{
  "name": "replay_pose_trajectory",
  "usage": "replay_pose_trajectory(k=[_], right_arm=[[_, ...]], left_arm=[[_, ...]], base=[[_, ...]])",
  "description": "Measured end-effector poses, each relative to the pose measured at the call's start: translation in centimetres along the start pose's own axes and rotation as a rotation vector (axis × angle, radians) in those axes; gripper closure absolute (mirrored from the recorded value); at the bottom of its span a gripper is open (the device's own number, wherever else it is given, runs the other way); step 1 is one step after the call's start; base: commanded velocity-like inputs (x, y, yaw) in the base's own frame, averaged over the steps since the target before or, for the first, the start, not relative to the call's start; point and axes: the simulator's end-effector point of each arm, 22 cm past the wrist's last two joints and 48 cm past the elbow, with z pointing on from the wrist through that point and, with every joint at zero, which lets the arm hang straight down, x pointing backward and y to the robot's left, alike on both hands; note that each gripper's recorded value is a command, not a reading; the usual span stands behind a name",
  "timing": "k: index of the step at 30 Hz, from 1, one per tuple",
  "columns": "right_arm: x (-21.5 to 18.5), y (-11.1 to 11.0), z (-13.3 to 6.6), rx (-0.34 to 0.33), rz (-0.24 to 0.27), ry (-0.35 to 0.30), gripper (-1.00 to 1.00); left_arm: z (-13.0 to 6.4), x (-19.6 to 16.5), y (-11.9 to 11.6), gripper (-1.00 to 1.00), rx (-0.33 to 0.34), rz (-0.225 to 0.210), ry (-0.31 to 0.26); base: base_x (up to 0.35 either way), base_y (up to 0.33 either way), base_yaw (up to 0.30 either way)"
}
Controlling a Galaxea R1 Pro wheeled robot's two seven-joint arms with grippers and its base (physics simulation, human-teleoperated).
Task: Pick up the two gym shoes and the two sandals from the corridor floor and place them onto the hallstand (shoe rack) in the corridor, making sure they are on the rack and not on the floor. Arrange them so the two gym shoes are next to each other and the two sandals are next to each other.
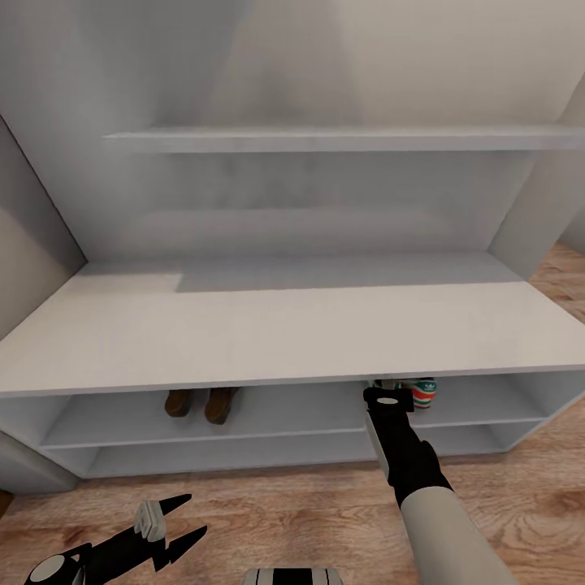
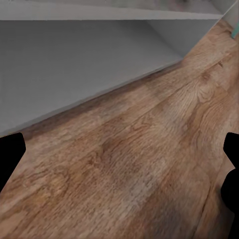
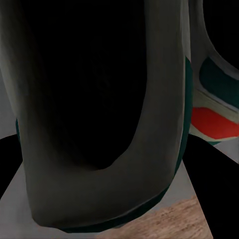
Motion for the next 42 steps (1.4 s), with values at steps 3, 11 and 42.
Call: replay_pose_trajectory(k=[3,11,42], right_arm=[[0.0,-0.01,-0.02,0.0,0.0,0.0,1.0],[-0.01,-0.02,0.0,0.0,0.001,0.0,1.0],[0.06,0.02,0.03,0.0,-0.001,0.001,-1.0]], left_arm=[[0.0,0.0,-0.01,-1.0,0.0,0.0,0.0],[0.0,-0.02,-0.01,-1.0,0.0,0.0,-0.001],[-0.06,-0.03,0.06,-1.0,0.0,-0.001,-0.001]], base=[[0.099,-0.063,0.0],[0.043,-0.025,0.0],[-0.051,0.0,0.0]])
